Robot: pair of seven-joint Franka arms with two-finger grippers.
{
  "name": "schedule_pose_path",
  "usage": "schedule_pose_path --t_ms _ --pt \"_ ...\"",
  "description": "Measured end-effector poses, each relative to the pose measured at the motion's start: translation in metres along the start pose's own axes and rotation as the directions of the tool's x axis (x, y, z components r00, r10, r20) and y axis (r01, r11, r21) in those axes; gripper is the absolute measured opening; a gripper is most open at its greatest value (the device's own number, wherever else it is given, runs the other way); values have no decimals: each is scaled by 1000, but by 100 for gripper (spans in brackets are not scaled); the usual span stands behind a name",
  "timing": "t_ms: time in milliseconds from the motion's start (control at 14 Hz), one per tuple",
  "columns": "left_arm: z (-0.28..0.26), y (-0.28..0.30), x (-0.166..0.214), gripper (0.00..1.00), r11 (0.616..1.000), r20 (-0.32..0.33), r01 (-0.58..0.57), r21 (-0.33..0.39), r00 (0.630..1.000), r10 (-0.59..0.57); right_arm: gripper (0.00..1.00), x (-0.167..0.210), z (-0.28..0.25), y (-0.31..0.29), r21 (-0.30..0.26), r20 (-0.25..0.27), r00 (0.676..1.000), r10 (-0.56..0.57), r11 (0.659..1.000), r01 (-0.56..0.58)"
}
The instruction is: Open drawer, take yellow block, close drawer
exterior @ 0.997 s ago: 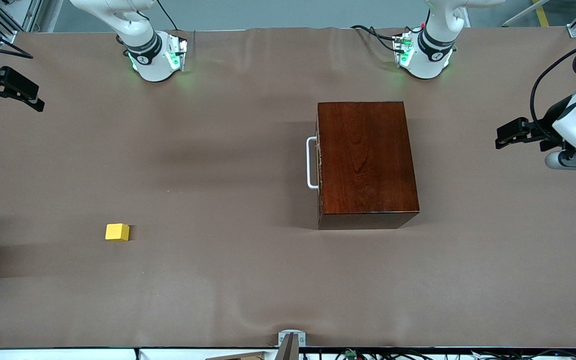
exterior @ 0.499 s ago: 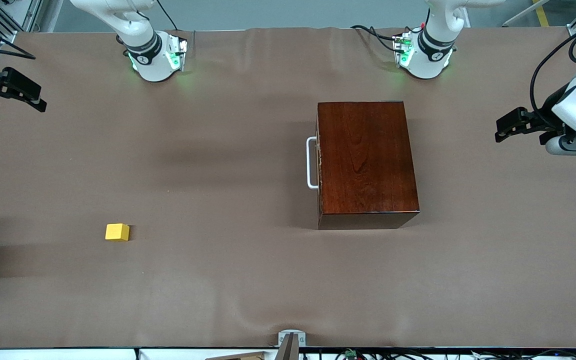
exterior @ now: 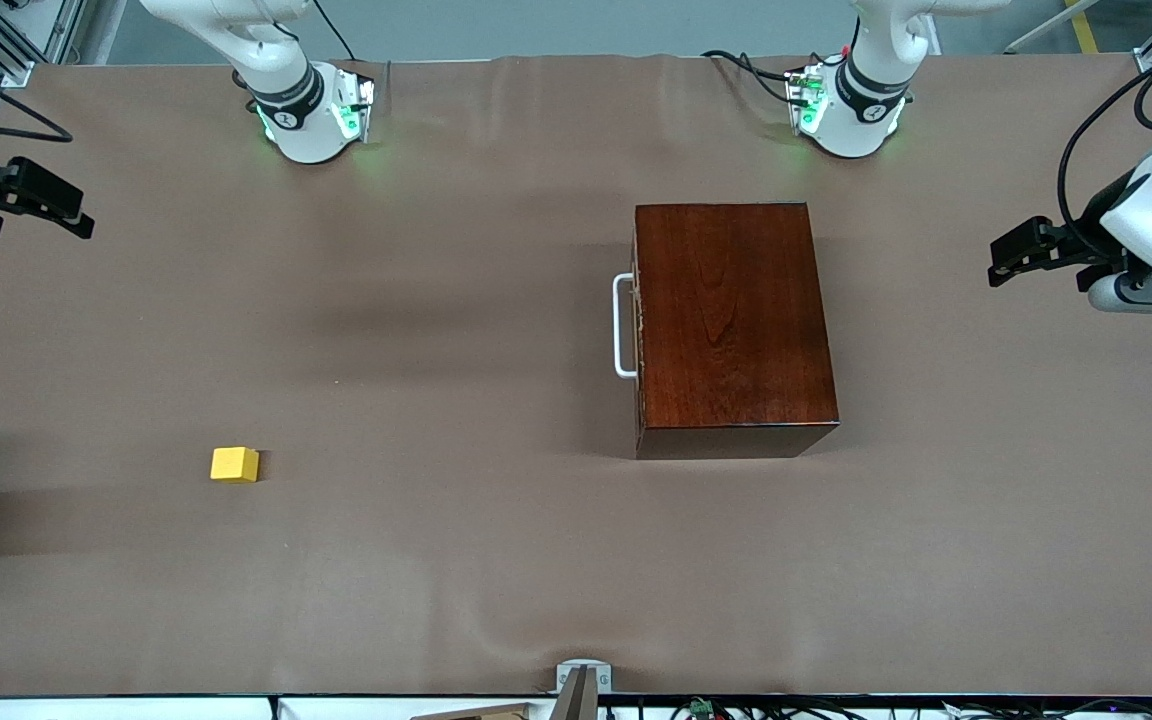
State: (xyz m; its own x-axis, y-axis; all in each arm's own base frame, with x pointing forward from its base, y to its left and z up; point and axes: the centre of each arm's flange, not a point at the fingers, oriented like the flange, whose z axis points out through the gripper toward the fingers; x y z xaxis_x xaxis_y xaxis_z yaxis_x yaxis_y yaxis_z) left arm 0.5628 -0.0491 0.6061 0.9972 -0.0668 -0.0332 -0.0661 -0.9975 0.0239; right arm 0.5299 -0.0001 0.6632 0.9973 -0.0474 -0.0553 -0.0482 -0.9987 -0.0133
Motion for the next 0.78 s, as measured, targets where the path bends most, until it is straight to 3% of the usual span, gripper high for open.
schedule_pose_path --t_ms 784 --pt "-1 -5 0 100 1000 -7 2 28 1000 -2 100 1 0 1 0 -3 1000 1 1000 -1"
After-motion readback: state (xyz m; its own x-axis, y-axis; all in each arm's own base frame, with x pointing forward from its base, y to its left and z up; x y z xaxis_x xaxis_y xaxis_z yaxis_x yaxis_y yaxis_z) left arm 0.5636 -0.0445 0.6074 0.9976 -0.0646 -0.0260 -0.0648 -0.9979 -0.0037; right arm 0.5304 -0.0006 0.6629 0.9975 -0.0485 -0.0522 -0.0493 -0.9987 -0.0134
